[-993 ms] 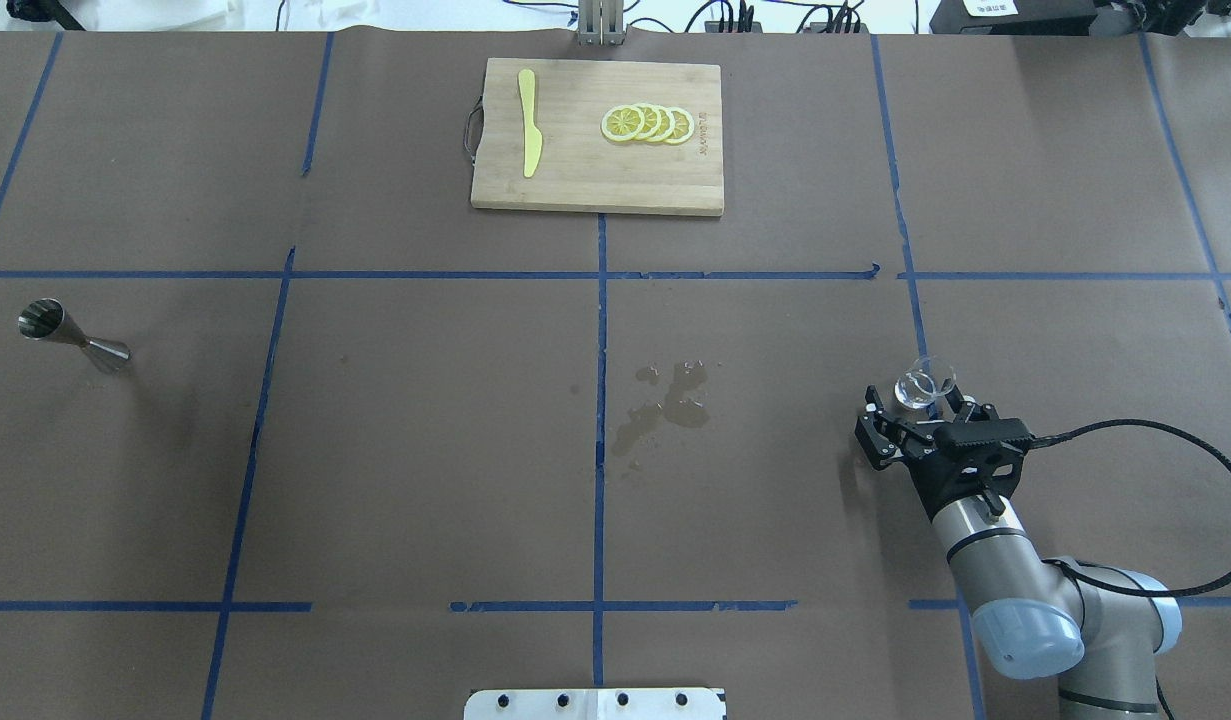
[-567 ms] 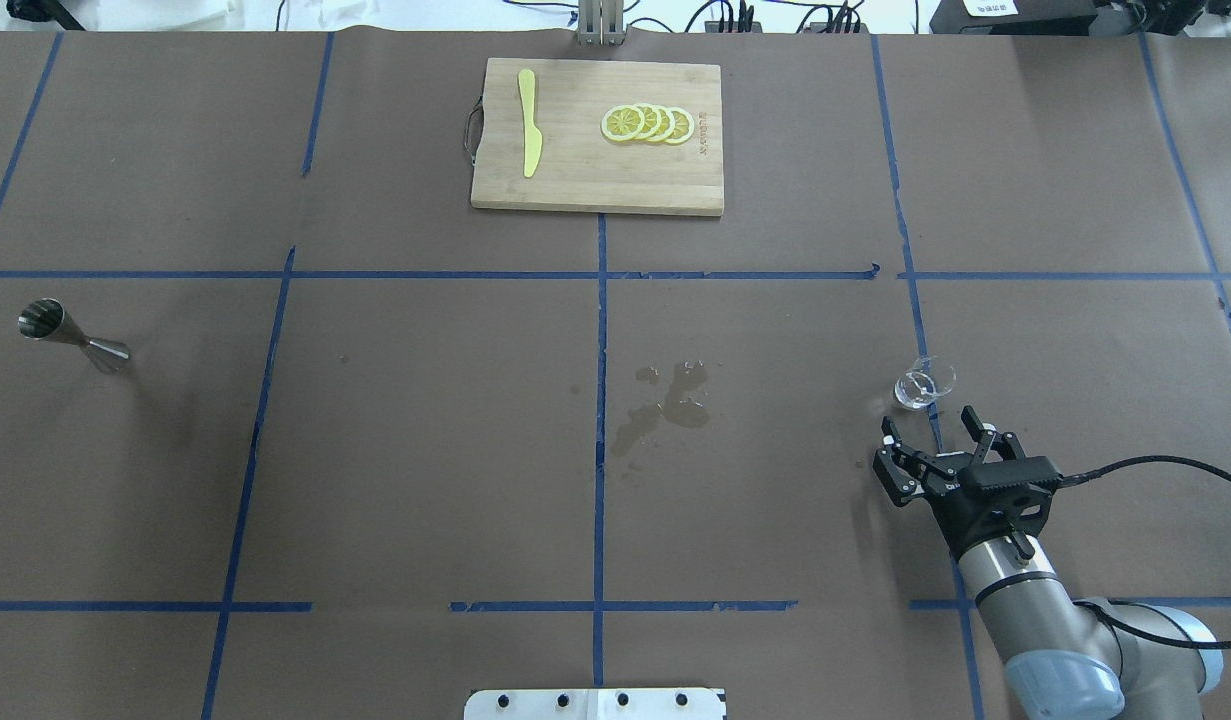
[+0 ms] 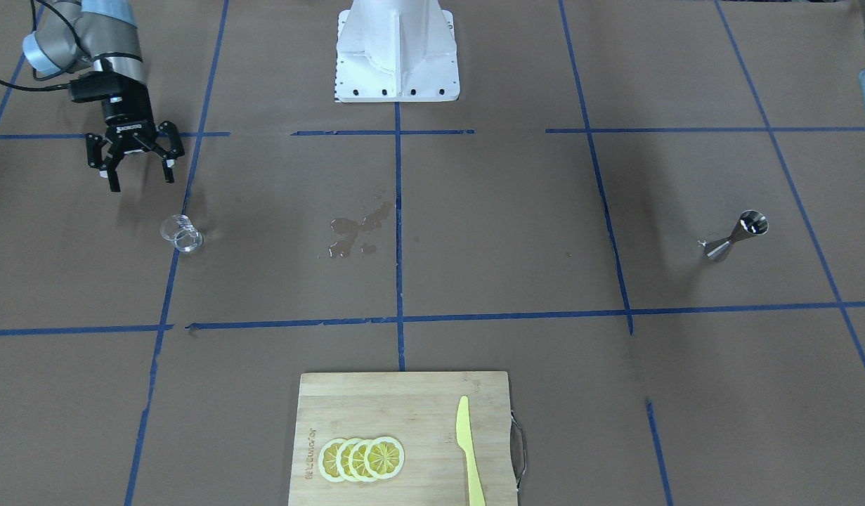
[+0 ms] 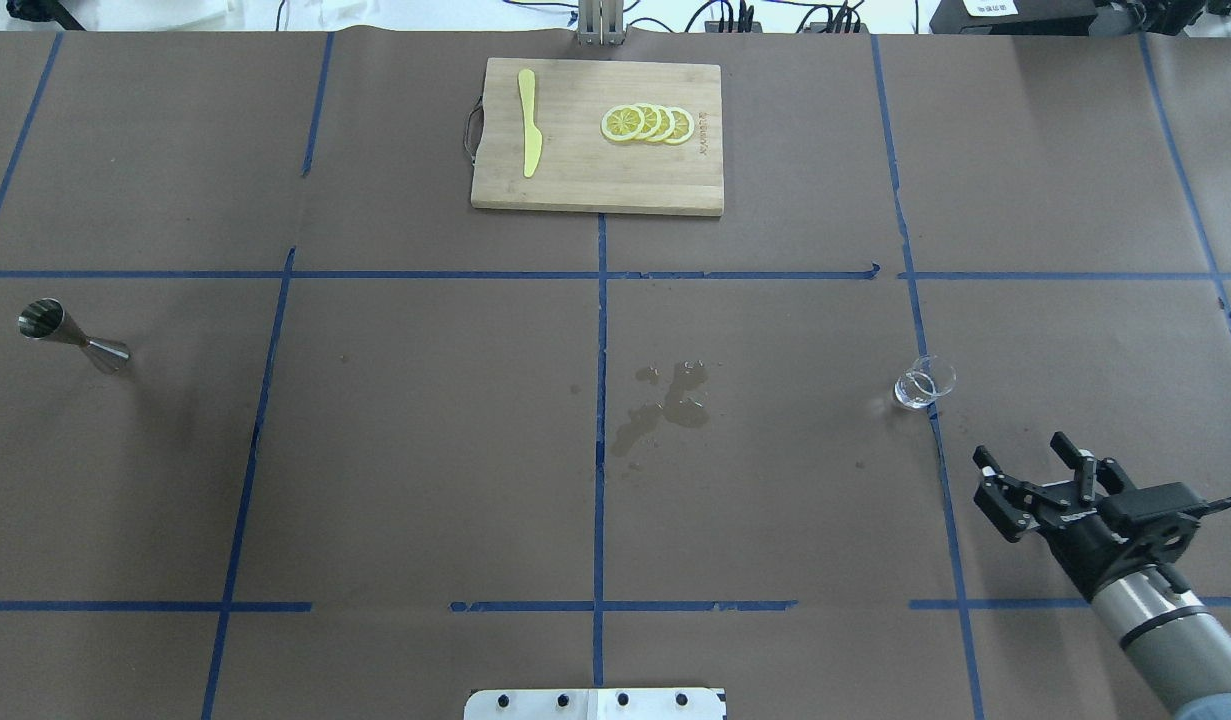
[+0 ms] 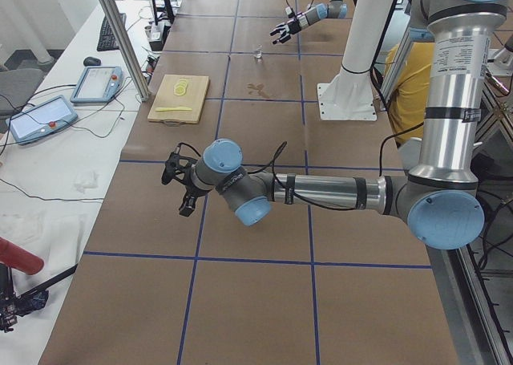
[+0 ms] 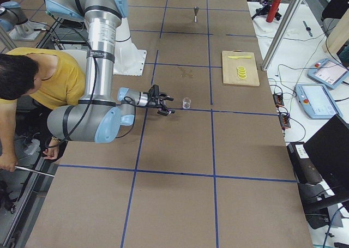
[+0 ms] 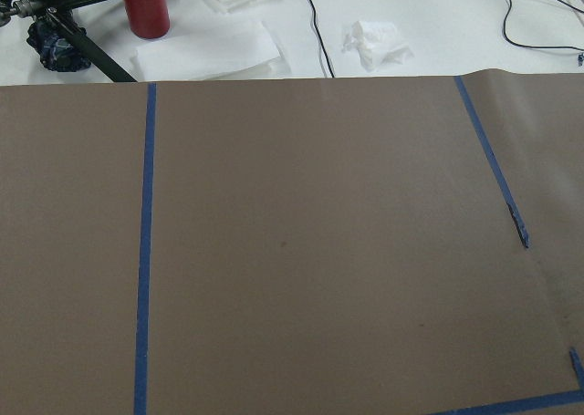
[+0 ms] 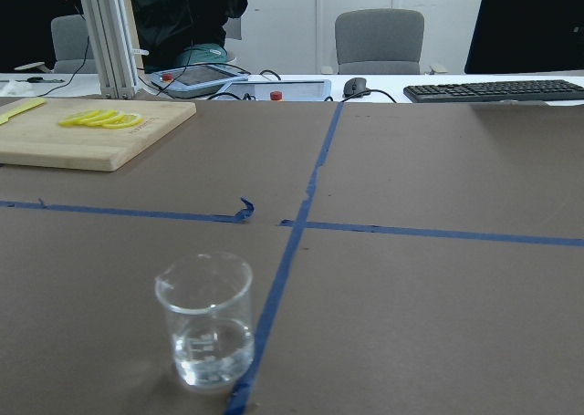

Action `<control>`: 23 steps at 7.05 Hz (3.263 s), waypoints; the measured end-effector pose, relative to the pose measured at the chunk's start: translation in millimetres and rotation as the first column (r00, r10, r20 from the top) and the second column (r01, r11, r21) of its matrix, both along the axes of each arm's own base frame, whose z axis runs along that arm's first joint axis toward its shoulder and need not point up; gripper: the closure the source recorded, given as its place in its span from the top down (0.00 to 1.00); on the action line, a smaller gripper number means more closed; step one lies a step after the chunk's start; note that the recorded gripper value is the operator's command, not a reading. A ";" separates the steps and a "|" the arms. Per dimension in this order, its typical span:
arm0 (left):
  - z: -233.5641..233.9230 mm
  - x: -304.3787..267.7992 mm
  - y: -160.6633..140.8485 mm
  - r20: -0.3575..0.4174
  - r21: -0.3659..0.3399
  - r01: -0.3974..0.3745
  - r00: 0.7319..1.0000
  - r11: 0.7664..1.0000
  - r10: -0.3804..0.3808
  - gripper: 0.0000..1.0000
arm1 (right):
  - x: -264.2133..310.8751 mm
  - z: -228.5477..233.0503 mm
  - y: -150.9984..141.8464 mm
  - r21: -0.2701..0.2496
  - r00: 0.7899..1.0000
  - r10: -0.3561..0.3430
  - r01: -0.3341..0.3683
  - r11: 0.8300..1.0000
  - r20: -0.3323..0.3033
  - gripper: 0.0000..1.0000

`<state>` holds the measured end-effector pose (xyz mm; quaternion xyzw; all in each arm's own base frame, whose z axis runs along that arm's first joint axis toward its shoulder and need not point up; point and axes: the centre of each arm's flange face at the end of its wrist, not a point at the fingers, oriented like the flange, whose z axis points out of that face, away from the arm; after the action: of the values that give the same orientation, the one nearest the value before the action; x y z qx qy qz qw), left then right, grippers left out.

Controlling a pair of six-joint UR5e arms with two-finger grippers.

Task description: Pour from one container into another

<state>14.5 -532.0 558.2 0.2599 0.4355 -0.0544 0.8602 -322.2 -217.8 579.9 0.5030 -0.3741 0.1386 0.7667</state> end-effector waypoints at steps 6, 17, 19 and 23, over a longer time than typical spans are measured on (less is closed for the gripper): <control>13.7 2.5 -2.2 0.005 -0.031 -0.004 1.000 1.000 0.004 1.00 | 119.7 32.0 -169.6 -0.162 0.984 -0.171 0.160 0.974 -0.052 1.00; 33.3 -47.3 20.0 0.125 -0.312 -0.246 0.947 0.918 0.296 1.00 | 367.7 35.0 -291.3 -0.570 0.652 -0.757 0.605 0.556 -0.046 1.00; 52.8 -58.0 43.1 0.110 -0.358 -0.238 0.949 0.903 0.294 1.00 | 370.9 30.7 -282.9 -0.579 0.642 -0.765 0.610 0.541 -0.037 1.00; 53.1 -60.3 98.5 0.143 -0.286 -0.262 0.939 0.922 0.311 1.00 | 371.8 49.3 -268.1 -0.626 0.672 -0.741 0.586 0.515 0.019 1.00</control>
<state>-45.8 -433.5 611.3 0.0808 0.3759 0.0398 0.9223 49.6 -485.8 629.2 0.0712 -0.3767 -0.1245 0.9152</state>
